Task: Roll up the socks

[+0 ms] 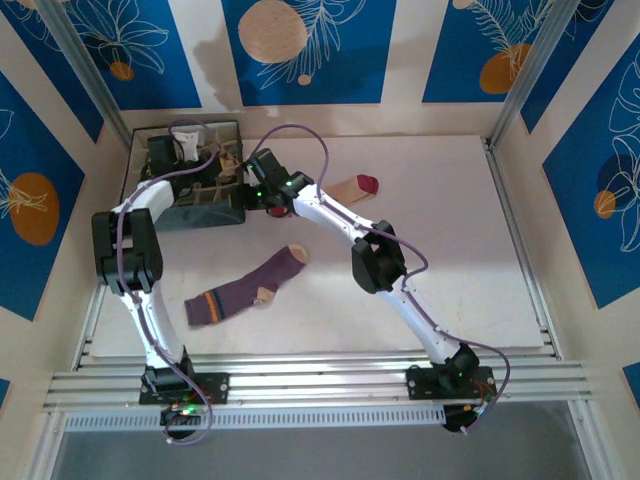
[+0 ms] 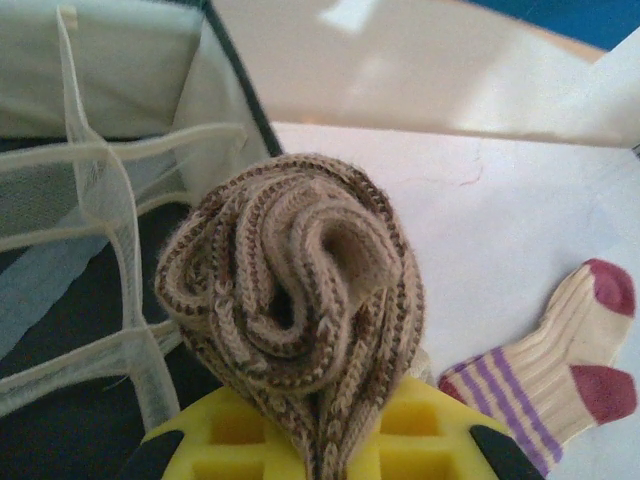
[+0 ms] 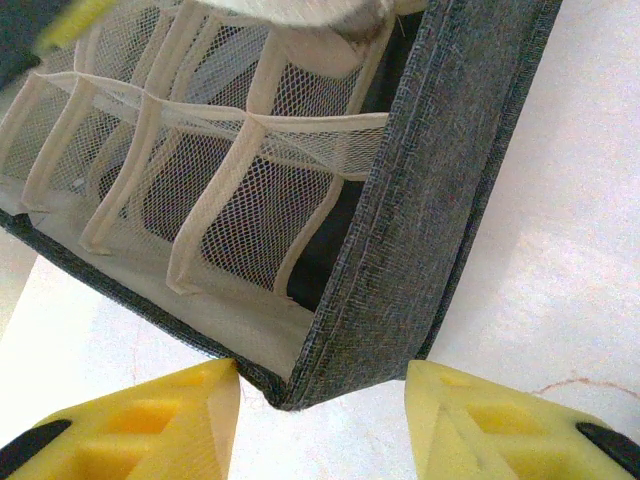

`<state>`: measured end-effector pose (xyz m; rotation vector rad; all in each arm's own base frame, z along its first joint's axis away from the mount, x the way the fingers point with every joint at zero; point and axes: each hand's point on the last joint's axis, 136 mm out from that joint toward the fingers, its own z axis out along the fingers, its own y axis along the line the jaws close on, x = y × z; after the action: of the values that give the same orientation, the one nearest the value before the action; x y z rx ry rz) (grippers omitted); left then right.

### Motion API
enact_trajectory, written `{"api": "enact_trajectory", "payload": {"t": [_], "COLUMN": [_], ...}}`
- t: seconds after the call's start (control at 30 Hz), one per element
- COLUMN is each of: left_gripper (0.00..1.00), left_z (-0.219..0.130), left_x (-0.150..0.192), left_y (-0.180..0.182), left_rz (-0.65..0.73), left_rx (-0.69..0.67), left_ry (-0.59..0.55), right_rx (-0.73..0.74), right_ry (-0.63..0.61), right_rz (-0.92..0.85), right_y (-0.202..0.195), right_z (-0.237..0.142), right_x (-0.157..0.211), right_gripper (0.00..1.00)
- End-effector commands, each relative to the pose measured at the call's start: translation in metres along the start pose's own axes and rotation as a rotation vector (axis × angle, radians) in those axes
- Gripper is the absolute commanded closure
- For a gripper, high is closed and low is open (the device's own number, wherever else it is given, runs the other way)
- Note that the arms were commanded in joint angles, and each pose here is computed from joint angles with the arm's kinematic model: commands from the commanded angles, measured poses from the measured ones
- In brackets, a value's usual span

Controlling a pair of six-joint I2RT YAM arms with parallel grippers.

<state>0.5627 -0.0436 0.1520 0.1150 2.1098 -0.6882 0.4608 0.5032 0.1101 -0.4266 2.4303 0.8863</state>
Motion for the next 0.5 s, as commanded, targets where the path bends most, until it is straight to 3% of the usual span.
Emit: {"api": "enact_trajectory", "payload": {"t": [0.0,0.27,0.47], "left_gripper": [1.0,1.0,1.0], "left_z": [0.004,0.0,0.005], "left_x": [0.012,0.037,0.041], "left_y": [0.007,0.024,0.03], "left_rz": [0.011,0.063,0.193], "left_rx": [-0.025,-0.106,-0.202], "left_ry": [0.049,0.132,0.158], "right_rx": [0.065,0.096,0.098], "right_ry": [0.101,0.132,0.131], "right_rz": [0.018,0.023,0.031], "right_y": [-0.025,-0.038,-0.04], "right_z": [0.02,0.018,0.016], "right_x": [0.036,0.043,0.04], "right_gripper": [0.53,0.53,0.53]}}
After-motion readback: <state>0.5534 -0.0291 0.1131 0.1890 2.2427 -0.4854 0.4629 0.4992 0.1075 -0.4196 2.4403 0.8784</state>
